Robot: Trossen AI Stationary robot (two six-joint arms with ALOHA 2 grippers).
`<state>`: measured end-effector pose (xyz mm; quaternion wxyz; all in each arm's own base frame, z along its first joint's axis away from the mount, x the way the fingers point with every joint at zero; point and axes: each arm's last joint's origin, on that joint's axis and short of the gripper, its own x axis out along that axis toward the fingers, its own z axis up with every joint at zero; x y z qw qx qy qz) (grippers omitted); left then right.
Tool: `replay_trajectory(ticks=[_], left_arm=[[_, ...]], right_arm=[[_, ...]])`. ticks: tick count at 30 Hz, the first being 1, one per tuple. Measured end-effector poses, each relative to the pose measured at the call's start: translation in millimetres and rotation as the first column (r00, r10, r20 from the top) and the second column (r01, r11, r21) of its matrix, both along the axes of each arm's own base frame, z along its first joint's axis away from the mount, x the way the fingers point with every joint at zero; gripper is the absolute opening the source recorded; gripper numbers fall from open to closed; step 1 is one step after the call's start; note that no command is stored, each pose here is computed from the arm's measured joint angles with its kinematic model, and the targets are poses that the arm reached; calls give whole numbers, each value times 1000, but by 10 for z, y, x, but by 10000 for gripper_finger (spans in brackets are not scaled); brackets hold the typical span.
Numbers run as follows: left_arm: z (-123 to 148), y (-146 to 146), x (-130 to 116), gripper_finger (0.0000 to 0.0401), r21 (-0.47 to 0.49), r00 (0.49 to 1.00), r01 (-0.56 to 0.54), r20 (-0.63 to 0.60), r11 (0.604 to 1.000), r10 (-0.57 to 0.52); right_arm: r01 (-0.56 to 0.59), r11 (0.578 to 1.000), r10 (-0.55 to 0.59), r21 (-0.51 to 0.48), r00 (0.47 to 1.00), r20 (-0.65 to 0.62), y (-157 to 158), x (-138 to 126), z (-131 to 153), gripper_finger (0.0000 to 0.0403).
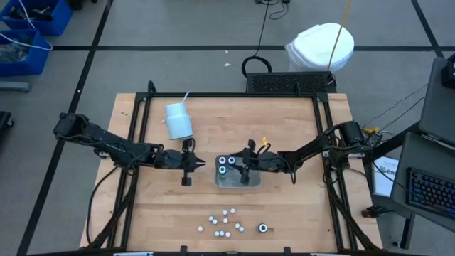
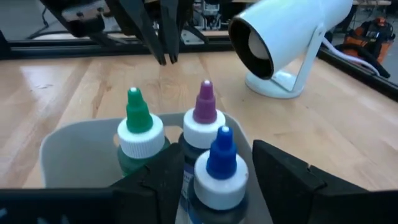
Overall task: Pick & Place food coloring
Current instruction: Put the large black food coloring bottle into the bin
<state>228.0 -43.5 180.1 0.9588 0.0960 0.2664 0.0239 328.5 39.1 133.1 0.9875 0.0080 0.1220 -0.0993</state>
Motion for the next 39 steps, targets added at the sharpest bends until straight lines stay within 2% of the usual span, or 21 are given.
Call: replay_trajectory(ticks=[4,11,17,21,25,28,31,35,39], left_arm=[[0,0,0,37,0,1000,0,0,1000,0],[-1,1,0,37,1,1000,0,-1,1000,0],[-1,1,-1,37,1,1000,-1,-2,1000,1],[-1,0,-1,37,1,1000,0,-2,1000,0],[0,1,0,37,1,1000,0,0,1000,0],[0,0,0,37,1,1000,0,0,1000,0],[0,0,0,37,0,1000,-1,0,1000,1],[0,1,0,37,-4,1000,-3,1,1000,3],[0,1,0,37,-4,1000,-4,1,1000,4]], right_arm=[[-11,999,11,-37,1000,19,1,-9,75,195],[-46,993,53,-111,996,68,54,-136,499,200],[-109,976,120,-188,992,49,184,-489,1004,202],[-113,981,117,-161,993,19,339,-800,1270,203],[-168,976,158,-138,984,-80,536,-1026,1258,203],[-218,973,208,-76,970,-124,694,-1091,1179,203],[-283,957,272,-67,952,-142,878,-1126,1108,203],[-363,929,352,-70,926,-133,1103,-1163,1045,203],[-421,904,417,-72,907,-60,1299,-1175,1040,203]])
